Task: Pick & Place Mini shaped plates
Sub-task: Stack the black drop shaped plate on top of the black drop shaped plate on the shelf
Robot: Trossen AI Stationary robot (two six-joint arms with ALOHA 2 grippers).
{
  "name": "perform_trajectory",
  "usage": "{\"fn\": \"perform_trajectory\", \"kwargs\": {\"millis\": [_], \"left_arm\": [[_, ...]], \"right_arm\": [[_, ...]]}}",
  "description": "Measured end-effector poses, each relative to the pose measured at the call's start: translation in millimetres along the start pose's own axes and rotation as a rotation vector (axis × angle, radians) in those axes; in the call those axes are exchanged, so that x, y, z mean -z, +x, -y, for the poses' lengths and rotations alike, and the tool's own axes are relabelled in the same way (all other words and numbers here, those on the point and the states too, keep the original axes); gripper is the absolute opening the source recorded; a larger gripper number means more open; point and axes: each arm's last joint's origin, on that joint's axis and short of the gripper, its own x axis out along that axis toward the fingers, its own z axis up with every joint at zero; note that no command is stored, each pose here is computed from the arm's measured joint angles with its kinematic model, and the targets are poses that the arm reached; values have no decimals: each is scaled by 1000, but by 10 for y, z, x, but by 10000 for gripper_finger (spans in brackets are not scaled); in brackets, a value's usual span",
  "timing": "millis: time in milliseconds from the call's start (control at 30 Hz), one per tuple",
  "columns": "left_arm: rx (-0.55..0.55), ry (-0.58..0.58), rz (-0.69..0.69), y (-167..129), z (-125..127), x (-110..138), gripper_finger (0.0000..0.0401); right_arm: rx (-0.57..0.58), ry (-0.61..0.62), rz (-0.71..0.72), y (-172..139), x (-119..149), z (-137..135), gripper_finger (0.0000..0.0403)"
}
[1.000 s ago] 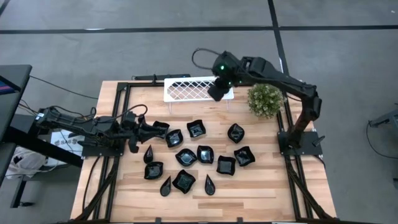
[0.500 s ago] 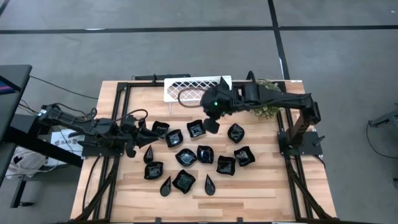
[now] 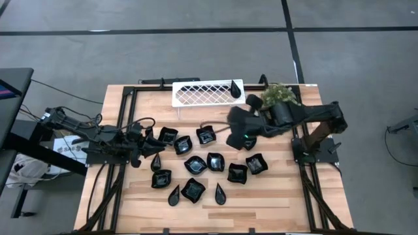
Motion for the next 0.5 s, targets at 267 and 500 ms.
{"fn": "perform_trajectory", "kwargs": {"millis": [267,500], "left_arm": [[-1,2,-2,3,-1,2,97],[-1,4,-1,3,0,2,97]], "right_arm": [[-98,-17,101,-487,198,-185,1],[-298,-78,166,-586,225,-450,0]]}}
